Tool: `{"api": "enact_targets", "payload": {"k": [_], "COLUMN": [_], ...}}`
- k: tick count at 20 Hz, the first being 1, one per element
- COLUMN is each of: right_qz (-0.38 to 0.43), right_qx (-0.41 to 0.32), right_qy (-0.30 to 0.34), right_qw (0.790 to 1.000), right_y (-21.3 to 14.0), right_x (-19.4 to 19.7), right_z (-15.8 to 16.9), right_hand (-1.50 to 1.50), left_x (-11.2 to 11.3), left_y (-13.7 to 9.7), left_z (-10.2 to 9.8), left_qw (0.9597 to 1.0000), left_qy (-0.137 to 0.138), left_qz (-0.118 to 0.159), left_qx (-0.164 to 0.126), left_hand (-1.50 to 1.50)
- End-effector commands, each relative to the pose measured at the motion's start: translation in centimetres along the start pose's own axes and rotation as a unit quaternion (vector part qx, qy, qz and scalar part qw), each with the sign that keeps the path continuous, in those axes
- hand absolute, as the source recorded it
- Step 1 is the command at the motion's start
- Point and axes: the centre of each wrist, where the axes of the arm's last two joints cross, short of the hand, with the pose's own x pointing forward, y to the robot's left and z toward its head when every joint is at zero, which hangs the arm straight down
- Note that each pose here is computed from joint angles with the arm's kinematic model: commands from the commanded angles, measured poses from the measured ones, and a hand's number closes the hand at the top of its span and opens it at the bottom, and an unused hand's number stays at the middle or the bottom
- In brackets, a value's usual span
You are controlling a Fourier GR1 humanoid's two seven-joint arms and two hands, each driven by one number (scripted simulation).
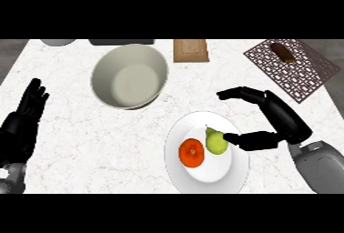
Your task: Pick the squash from the plate and place it in the bowl
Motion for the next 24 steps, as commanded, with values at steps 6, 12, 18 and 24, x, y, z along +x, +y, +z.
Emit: {"api": "enact_targets", "payload": {"k": [6, 12, 18, 24], "right_qz": [0.069, 0.075, 0.111, 0.21], "right_qx": [0.018, 0.004, 0.046, 0.182], "right_qy": [0.006, 0.033, 0.037, 0.104], "right_qw": [0.997, 0.997, 0.992, 0.955], "right_y": [2.4, -0.1, -1.2, -1.8], "right_x": [1.7, 3.5, 7.2, 8.6], "right_z": [9.4, 6.1, 0.2, -2.2], "right_hand": [-1.5, -1.5, -1.5, -1.5], "left_x": [-1.4, -1.6, -0.1, -0.1], "left_y": [-0.5, -1.5, -0.9, -1.5], "left_z": [-2.2, -1.1, -1.9, -1.2], "left_qw": [0.9998, 0.9996, 0.9994, 0.9994], "left_qy": [0.006, 0.0, 0.004, -0.005], "left_qz": [0.007, 0.008, 0.009, 0.005], "left_qx": [-0.016, -0.026, -0.033, -0.035], "left_hand": [0.0, 0.0, 0.0, 0.0]}}
